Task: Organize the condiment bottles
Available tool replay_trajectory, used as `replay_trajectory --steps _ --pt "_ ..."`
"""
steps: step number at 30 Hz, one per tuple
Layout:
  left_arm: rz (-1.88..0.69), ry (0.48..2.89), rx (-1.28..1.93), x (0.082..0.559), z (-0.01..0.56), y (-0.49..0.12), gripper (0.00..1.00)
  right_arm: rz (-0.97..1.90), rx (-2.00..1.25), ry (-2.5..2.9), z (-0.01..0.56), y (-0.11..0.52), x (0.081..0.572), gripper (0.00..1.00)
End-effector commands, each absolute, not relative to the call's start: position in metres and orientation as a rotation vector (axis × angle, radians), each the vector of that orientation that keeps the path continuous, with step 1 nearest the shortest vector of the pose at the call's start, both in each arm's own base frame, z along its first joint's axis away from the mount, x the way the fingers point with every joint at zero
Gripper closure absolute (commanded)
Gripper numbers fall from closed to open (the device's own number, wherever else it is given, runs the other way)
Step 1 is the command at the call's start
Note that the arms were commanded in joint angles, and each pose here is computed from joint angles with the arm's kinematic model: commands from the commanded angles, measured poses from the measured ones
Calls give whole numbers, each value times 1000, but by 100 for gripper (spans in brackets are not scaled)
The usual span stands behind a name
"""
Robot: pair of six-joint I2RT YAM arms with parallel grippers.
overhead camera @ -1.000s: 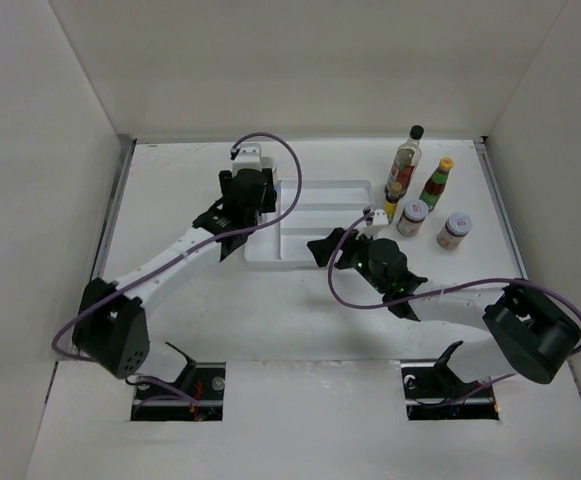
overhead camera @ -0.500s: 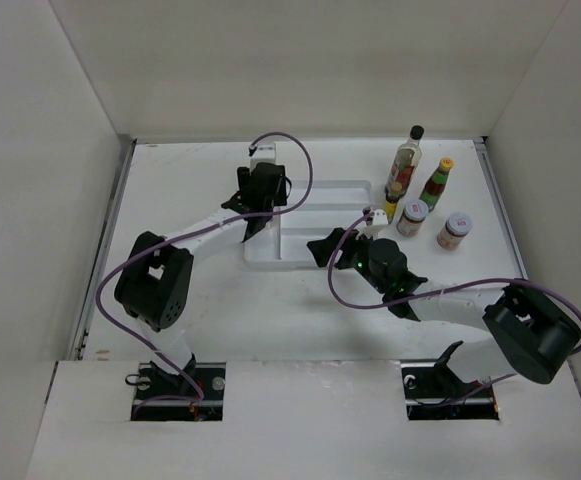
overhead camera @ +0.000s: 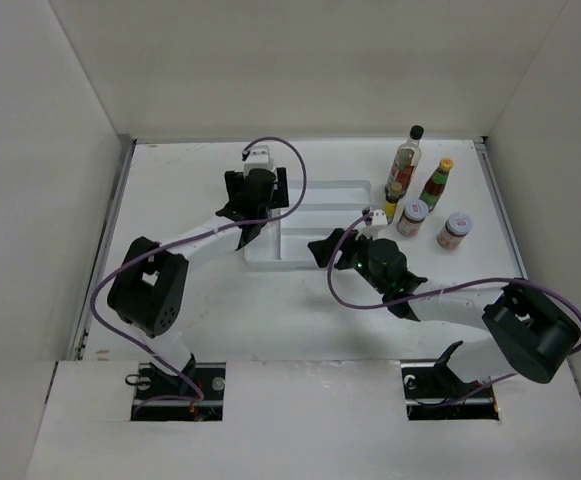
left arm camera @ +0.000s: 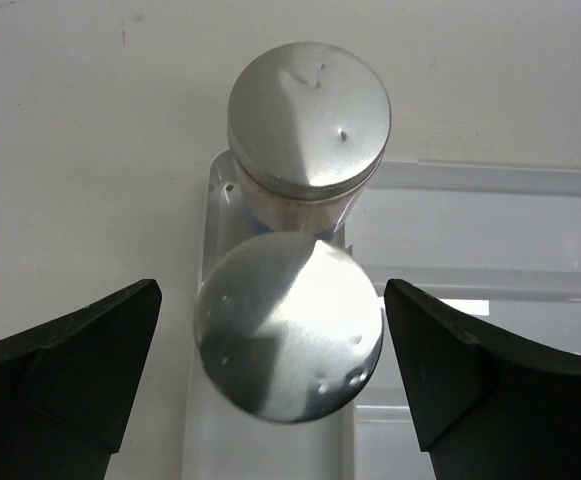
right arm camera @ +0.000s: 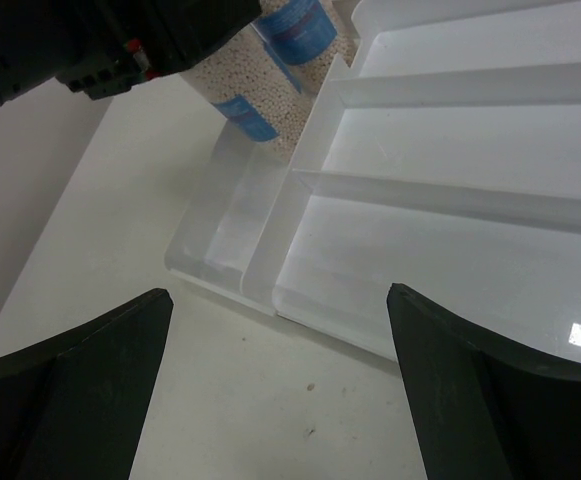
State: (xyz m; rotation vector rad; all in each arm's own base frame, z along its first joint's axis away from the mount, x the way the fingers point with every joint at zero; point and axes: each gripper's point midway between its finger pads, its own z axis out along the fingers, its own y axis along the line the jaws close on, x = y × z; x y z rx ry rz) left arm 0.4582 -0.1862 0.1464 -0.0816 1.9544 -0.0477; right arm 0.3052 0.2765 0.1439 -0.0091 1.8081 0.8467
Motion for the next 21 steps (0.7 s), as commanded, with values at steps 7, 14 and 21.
replay_trajectory --steps 7,14,21 --pt "-203 1590 -303 392 250 -143 0 850 -38 1691 179 281 304 72" --pt "-211 1495 -550 330 220 -75 21 789 -43 1731 186 287 316 81" --pt "-180 1553 -695 294 148 -37 68 450 10 1800 210 257 365 58"
